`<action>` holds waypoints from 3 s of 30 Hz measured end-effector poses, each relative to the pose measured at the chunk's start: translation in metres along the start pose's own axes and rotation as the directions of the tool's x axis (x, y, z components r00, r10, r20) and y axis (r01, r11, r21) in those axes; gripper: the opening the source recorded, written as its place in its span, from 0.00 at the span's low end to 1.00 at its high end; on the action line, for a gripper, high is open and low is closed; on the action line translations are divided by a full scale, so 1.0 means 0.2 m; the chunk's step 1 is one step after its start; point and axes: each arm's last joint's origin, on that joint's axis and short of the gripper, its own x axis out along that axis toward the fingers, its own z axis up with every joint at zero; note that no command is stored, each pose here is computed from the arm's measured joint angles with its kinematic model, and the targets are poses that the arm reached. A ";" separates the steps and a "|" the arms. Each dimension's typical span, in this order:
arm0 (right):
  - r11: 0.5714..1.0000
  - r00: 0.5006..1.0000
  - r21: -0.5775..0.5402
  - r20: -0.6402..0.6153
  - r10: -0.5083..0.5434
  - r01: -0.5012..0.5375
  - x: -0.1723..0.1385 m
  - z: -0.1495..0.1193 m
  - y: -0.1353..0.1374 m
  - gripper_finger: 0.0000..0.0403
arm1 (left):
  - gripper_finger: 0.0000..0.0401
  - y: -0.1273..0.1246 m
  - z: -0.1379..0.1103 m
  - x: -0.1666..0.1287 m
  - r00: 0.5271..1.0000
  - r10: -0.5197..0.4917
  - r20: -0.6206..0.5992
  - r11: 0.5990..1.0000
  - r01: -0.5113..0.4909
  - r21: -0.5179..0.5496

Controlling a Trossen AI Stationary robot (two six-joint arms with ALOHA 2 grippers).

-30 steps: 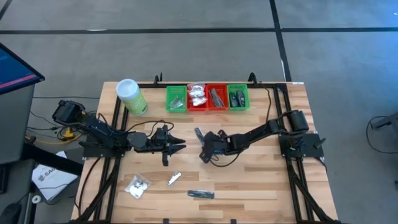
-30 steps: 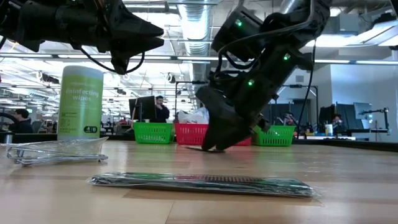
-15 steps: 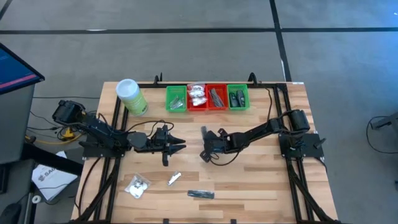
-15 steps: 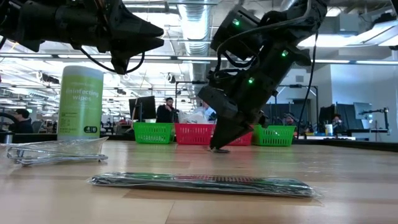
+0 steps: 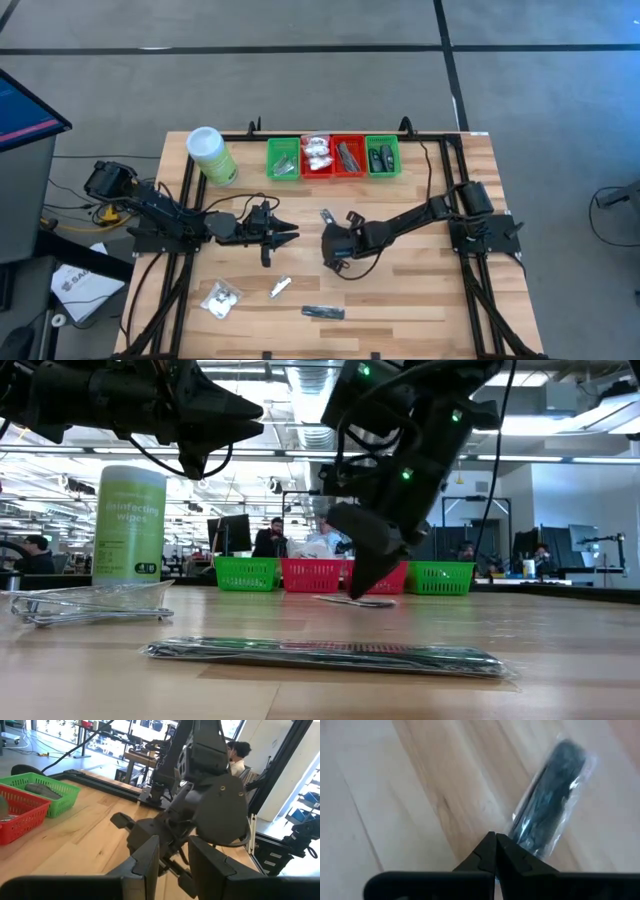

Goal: Pick & Place Travel size toiletries
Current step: Put the black comb into the right red bin

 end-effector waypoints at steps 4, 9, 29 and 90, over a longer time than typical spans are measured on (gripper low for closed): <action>1.000 1.000 -0.007 0.029 0.000 0.000 -0.03 0.03 0.02 0.00 | 0.24 0.00 0.00 0.00 1.000 0.000 0.000 1.000 0.000 0.000; 1.000 0.999 -0.020 0.044 -0.013 0.014 -0.05 0.04 0.04 0.00 | 0.24 0.00 0.00 0.00 1.000 0.000 0.000 1.000 0.000 0.000; 0.995 1.000 0.096 0.008 0.008 -0.008 -0.11 0.06 0.00 0.44 | 0.24 0.00 0.00 0.00 1.000 0.000 0.000 1.000 0.000 0.000; 0.966 0.990 0.260 -0.131 0.045 -0.010 0.09 -0.09 -0.13 0.16 | 0.24 0.02 -0.01 0.00 1.000 0.009 -0.016 1.000 -0.009 0.004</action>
